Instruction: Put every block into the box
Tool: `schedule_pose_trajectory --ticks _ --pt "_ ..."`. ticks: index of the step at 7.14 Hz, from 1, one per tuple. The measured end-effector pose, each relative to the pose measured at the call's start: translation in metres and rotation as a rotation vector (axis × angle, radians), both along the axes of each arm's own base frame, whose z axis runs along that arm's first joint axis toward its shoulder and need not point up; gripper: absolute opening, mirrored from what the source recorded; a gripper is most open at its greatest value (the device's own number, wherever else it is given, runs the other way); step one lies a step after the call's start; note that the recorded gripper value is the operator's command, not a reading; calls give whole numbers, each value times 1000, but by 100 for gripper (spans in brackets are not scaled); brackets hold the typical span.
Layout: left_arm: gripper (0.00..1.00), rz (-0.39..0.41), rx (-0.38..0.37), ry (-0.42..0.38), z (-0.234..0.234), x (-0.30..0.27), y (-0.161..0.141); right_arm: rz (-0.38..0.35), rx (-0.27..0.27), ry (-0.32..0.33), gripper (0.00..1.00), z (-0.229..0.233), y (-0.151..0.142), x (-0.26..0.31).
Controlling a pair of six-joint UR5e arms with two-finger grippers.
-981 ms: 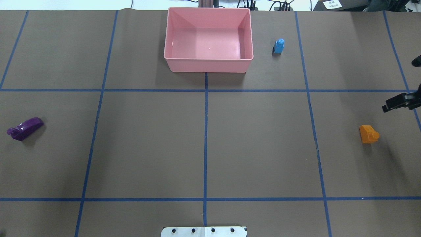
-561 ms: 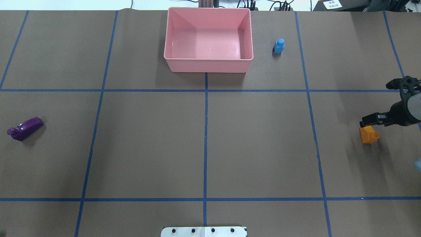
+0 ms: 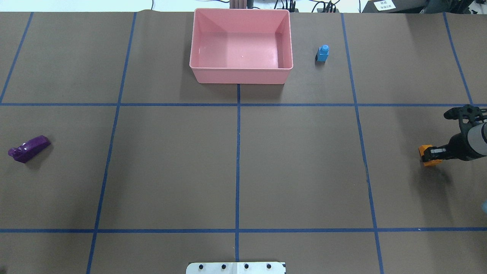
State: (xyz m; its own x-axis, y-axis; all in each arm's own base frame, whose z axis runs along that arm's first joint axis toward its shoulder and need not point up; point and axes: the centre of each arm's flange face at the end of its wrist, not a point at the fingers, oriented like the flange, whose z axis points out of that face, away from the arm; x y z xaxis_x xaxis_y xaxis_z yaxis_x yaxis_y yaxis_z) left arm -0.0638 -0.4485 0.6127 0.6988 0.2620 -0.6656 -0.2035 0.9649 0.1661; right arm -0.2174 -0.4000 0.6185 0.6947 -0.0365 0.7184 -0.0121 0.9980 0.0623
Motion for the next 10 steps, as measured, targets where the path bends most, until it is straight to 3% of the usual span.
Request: schedule_pose_trajectory --ticks 2,3,5,6,10 --pt "100 1 1 0 0 0 0 5 28 -26 0 -20 -9 -3" --pt "100 1 2 0 -1 0 0 25 61 -51 0 -43 -31 -8" --pt "100 12 4 1 -1 5 -1 84 107 -83 0 -124 -113 -31" --pt "100 24 6 1 -2 10 -2 103 102 -82 0 -179 -157 -50" --pt "100 62 26 2 -5 27 -7 210 4 -80 0 -383 -319 -154"
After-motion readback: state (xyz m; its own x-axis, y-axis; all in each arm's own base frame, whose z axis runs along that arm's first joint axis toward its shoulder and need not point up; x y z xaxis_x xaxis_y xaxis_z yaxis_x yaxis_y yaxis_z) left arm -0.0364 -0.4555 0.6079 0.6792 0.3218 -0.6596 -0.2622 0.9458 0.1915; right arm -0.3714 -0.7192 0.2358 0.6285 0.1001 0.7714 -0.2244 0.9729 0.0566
